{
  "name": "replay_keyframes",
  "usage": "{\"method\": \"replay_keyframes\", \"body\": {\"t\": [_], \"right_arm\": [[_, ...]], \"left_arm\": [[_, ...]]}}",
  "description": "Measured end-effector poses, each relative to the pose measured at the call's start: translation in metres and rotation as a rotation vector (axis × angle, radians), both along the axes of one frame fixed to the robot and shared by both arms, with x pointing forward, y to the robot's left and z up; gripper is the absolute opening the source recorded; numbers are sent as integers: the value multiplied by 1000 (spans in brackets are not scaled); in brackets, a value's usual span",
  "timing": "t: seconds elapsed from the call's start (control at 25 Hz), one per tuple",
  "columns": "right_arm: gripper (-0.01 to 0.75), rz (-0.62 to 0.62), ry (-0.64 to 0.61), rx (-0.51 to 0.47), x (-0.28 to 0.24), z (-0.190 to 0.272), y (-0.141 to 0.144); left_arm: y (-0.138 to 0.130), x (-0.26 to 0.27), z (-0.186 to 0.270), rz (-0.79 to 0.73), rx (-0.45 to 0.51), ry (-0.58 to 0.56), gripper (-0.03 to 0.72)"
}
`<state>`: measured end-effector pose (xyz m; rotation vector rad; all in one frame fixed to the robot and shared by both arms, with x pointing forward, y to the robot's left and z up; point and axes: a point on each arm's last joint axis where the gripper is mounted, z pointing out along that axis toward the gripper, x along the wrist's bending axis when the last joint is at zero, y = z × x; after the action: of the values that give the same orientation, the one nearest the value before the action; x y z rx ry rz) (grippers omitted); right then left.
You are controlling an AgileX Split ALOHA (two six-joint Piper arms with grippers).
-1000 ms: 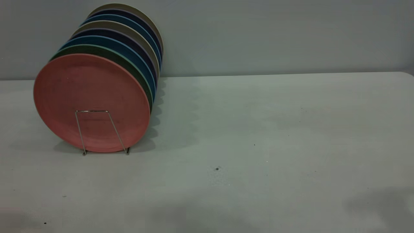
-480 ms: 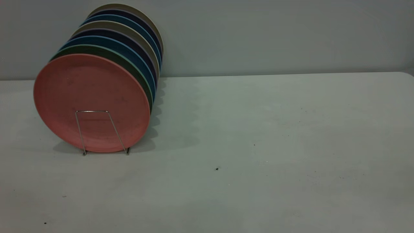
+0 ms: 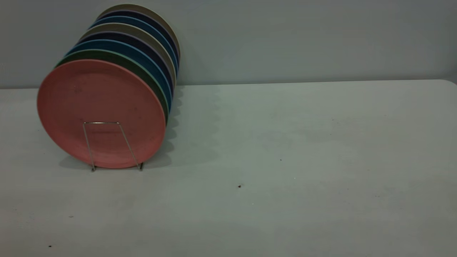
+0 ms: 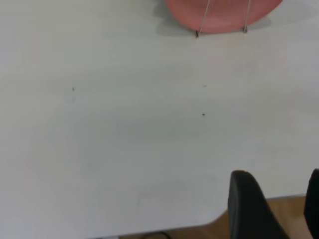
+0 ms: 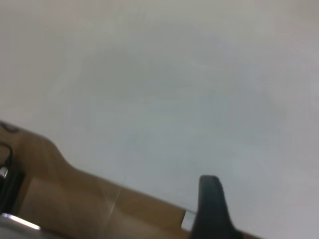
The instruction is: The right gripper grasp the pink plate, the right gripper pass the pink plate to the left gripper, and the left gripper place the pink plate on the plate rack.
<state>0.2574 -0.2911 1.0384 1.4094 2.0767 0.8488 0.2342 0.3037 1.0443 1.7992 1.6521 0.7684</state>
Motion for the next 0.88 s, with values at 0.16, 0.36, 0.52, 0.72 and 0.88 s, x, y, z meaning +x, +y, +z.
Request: {"method": "replay_keyframes", "body": {"t": [0.16, 0.36, 0.52, 0.72, 0.88], "right_arm": [[552, 1, -18, 3, -2, 0, -1], [552, 3, -18, 2, -2, 0, -1], [552, 3, -18, 2, -2, -1, -1], [552, 3, -18, 3, -2, -1, 0], [552, 3, -18, 3, -2, -1, 0]], "left_arm": [[-1, -7, -10, -34, 20, -31, 316], [-6, -11, -12, -84, -27, -49, 316], [-8, -11, -12, -95, -36, -50, 316], [-8, -11, -12, -96, -37, -51, 316], [-8, -11, -12, -96, -37, -52, 316]]}}
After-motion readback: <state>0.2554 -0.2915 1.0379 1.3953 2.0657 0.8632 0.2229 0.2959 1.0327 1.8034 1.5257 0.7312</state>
